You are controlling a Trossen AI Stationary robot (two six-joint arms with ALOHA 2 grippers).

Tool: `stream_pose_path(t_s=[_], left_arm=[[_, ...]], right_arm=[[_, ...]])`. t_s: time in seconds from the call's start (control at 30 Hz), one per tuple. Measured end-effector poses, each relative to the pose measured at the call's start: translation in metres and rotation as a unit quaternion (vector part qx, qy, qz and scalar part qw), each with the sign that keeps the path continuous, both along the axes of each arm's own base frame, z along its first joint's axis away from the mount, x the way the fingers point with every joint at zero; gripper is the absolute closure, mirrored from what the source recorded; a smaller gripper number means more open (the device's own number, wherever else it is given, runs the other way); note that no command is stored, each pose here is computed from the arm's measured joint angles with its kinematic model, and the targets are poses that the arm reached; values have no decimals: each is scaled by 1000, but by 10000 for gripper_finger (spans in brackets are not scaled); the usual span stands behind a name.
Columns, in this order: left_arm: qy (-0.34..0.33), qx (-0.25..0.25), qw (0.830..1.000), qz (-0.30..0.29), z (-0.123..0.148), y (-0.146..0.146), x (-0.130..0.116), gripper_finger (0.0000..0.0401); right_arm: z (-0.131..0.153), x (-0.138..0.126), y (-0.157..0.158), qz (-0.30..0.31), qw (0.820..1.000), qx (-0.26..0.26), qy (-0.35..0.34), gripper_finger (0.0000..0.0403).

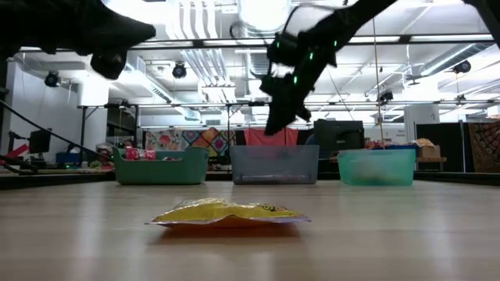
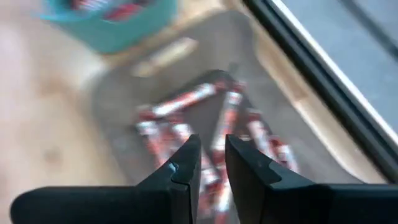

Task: Sort candy
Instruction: Put the yellow candy into the light green bin

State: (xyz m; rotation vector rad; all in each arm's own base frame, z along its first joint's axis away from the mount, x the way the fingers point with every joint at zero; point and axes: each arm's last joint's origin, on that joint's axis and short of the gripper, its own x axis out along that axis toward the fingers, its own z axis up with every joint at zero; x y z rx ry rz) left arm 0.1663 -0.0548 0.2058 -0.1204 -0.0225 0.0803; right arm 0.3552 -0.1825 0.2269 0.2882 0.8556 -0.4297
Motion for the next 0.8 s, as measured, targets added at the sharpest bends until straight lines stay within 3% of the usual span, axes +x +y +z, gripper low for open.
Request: stream_pose_path(t_s=[0.17,0.3,0.53,0.8], left_arm=[[50,-110,993,-7,-12,-2,-1,401],[97,-171,980,-14,-24,-5,-1,401],[123,-180,976,-15,-32,-9,1,401],[147,-169,975,-8,-42,-11,6,401]], right_arm=[[27,1,40,75,995,72,-1,337],[37,-1,91,150,985,76,42,337],[23,-1,192,268,958,72,69,337],[4,-12,293,288,953,-29,88,337]])
